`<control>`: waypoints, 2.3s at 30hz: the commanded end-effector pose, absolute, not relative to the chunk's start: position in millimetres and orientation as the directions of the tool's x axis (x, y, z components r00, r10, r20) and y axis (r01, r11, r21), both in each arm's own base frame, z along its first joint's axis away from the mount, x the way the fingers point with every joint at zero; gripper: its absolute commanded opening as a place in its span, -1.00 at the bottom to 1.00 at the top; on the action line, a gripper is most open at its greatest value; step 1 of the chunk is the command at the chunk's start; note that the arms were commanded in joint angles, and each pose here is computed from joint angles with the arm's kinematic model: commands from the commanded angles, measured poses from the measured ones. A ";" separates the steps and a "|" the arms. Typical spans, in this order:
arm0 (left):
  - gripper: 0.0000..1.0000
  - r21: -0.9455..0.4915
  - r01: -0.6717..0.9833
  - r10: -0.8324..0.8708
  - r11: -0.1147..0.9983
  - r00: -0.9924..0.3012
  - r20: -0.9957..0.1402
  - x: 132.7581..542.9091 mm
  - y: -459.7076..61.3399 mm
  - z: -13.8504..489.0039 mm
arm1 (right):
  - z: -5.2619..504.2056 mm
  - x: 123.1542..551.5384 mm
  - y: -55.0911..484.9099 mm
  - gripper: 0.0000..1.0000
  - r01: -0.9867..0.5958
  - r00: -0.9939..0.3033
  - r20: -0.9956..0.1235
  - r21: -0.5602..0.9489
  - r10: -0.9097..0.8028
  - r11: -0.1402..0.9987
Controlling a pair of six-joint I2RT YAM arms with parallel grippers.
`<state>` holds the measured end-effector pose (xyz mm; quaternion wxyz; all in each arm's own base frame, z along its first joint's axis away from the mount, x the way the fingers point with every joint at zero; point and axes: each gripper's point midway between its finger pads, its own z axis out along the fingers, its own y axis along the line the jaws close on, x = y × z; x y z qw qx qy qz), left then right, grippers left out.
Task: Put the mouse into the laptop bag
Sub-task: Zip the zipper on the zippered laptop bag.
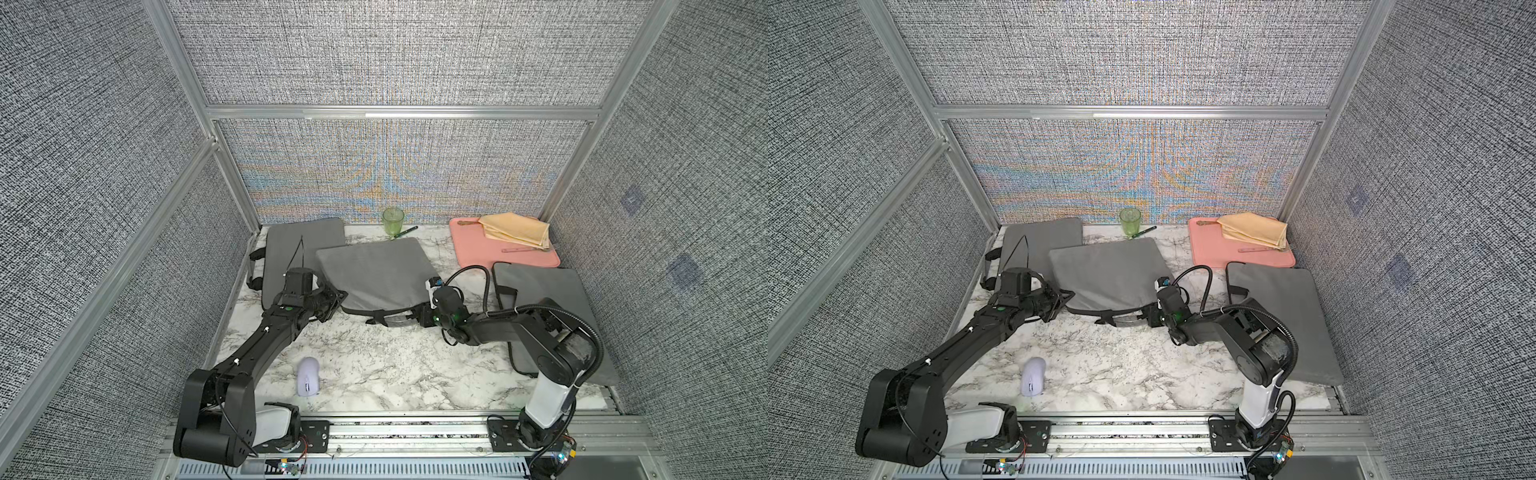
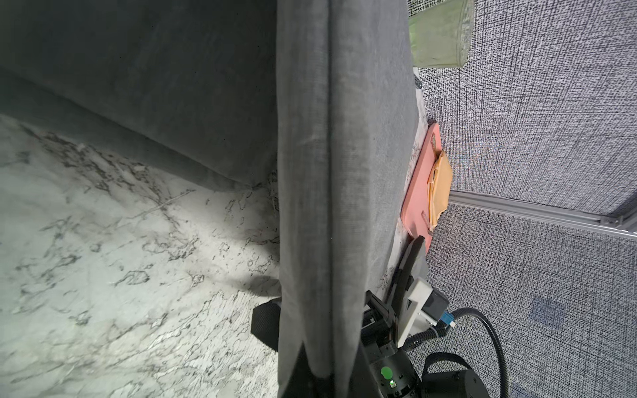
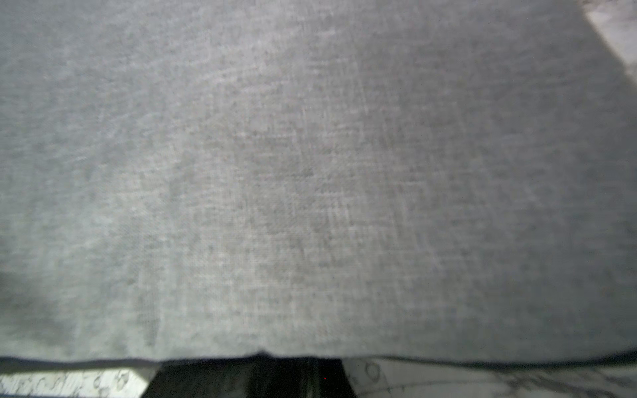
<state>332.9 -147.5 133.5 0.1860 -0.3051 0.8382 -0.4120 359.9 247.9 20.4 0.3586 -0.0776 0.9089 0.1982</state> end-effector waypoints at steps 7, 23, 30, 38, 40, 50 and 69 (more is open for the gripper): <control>-1.00 -0.833 -0.323 -0.662 0.449 -0.747 -0.067 336.5 -144.1 145.3 | 6.6 342.1 208.1 -1.00 -0.155 -0.791 -0.610 0.274 0.047 0.949; -1.00 -0.846 -0.302 -0.654 0.439 -0.754 -0.070 379.6 -126.3 151.0 | 31.4 269.1 150.4 -1.00 -0.046 -0.810 -0.571 0.293 0.136 0.955; -0.81 -0.839 -0.259 -0.576 0.478 -0.814 -0.077 418.2 -174.2 146.5 | 37.8 223.8 176.1 -1.00 -0.142 -0.833 -0.546 0.363 0.086 0.921; -0.72 -0.802 -0.290 -0.533 0.522 -0.845 -0.042 467.2 -231.2 114.8 | 45.5 190.7 227.0 -1.00 -0.268 -0.840 -0.543 0.386 -0.017 0.883; -0.14 -0.794 -0.296 -0.531 0.531 -0.847 -0.039 471.4 -237.3 109.0 | 46.2 185.5 242.3 -1.00 -0.295 -0.840 -0.541 0.400 -0.037 0.868; 0.99 -0.701 -0.275 -0.511 0.658 -0.847 -0.148 422.0 -210.9 118.3 | 55.7 184.2 311.7 -1.00 -0.383 -0.838 -0.539 0.475 -0.083 0.792; 0.93 -0.782 -0.207 -0.439 0.588 -0.894 -0.094 274.2 -273.3 78.1 | 78.7 195.8 365.9 -1.00 -0.442 -0.814 -0.576 0.532 -0.074 0.722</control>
